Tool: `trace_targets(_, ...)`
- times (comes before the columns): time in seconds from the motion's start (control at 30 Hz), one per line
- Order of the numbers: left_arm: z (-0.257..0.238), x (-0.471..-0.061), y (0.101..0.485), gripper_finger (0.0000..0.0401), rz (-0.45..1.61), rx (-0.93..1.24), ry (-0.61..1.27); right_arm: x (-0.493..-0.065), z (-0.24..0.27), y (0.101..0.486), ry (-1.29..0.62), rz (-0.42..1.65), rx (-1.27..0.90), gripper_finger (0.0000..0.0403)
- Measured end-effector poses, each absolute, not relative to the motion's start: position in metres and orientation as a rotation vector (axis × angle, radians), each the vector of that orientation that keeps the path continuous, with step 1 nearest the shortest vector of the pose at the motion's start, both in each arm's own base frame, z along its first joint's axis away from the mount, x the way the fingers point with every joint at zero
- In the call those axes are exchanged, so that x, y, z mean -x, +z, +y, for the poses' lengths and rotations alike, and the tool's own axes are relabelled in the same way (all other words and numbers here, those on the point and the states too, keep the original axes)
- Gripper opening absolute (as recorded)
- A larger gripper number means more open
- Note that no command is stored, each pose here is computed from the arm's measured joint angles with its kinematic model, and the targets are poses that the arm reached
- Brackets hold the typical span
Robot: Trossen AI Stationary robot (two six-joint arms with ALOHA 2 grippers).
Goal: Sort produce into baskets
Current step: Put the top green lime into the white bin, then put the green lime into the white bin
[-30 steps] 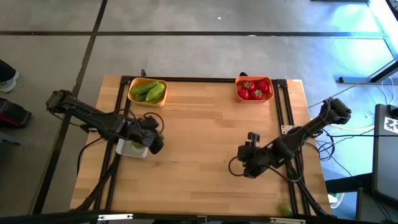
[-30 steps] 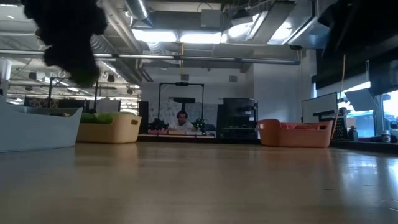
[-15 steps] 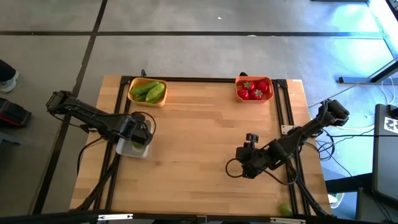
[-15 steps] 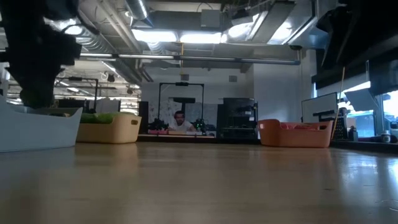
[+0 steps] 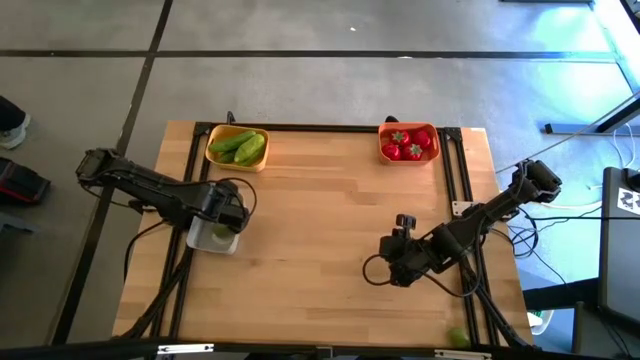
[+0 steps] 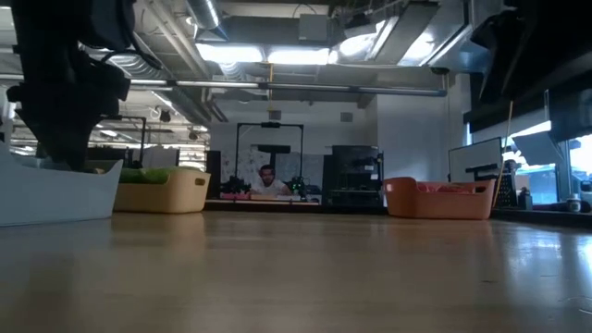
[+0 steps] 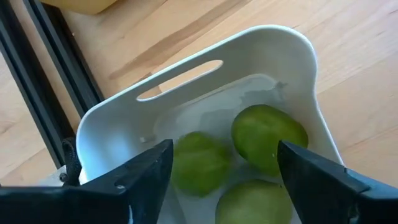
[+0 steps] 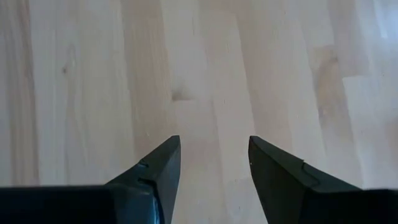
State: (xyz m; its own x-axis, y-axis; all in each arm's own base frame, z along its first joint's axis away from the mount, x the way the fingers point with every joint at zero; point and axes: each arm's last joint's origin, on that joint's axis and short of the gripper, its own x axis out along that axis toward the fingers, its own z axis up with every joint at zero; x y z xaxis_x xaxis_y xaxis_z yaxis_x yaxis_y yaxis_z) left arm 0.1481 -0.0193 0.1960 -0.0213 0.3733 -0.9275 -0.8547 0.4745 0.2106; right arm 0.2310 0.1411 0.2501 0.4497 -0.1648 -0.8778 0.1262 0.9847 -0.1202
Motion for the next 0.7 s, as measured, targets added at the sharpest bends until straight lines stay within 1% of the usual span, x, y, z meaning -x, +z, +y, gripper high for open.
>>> trace_targets(0.13, -0.019, -0.148, 0.196, 0.0285, 1.244, 0.498, 1.030, -0.231, 0.142, 0.250, -0.149, 1.104, 0.013, 0.0179)
trace_targets(0.27, -0.020, -0.149, 0.196, 0.0281, 1.245, 0.497, 1.017, -0.236, 0.145, 0.252, -0.143, 1.042, -0.014, 0.0179)
trace_targets(0.37, -0.020, -0.150, 0.196, 0.0280, 1.244, 0.489, 0.997, -0.235, 0.147, 0.251, -0.089, 1.096, -0.076, 0.0179)
trace_targets(0.47, -0.020, -0.152, 0.196, 0.0280, 1.237, 0.487, 0.977, -0.231, 0.150, 0.250, -0.058, 1.196, -0.230, 0.0186)
trace_targets(0.57, -0.020, -0.153, 0.196, 0.0280, 1.231, 0.487, 0.968, -0.222, 0.160, 0.249, -0.035, 1.287, -0.360, 0.0211)
trace_targets(0.7, -0.020, -0.153, 0.196, 0.0280, 1.224, 0.483, 0.974, -0.207, 0.177, 0.249, -0.011, 1.402, -0.490, 0.0265)
